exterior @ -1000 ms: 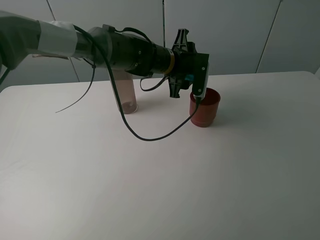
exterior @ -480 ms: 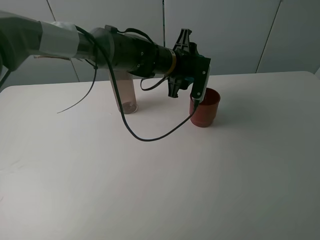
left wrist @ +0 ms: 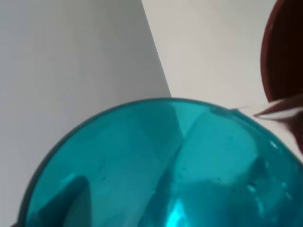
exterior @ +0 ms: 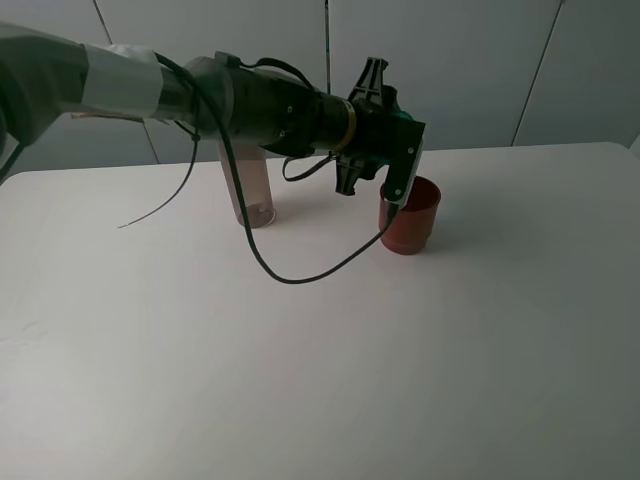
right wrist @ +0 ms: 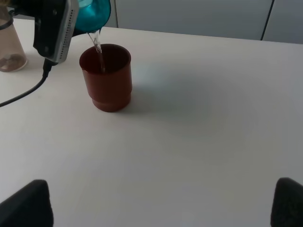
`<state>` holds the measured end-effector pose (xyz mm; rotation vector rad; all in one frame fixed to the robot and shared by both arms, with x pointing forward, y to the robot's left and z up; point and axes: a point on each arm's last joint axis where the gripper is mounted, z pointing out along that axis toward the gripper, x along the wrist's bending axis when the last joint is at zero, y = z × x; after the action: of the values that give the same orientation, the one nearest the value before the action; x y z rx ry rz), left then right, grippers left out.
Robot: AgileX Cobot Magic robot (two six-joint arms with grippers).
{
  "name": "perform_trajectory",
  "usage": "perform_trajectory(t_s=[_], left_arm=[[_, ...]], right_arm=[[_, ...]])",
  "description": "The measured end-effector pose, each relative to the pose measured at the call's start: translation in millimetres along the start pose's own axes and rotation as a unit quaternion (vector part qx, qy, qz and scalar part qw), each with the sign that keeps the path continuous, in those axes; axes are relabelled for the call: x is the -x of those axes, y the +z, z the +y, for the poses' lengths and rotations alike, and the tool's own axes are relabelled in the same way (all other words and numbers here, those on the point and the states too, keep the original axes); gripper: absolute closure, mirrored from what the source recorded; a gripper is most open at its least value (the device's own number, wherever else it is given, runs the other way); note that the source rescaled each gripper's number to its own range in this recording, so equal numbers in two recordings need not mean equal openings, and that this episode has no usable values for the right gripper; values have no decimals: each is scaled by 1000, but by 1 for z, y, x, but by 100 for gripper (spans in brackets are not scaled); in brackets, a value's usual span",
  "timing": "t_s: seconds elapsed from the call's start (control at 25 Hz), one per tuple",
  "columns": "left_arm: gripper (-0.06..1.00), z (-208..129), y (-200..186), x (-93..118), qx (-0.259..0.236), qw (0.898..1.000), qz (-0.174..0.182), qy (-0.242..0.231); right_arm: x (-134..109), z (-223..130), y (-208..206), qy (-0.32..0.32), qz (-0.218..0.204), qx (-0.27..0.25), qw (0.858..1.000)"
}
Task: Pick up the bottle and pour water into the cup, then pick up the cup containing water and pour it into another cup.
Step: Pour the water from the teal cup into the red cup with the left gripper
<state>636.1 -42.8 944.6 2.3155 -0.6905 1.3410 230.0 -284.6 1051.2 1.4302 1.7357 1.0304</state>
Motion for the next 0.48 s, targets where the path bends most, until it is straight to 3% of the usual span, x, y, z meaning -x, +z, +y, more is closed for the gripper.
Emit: perform_trajectory(t_s=[0.48], left_arm=[[81,7,-1,1,-11,999,2,30]], right_arm=[[0,0,0,0,0,0,1000]])
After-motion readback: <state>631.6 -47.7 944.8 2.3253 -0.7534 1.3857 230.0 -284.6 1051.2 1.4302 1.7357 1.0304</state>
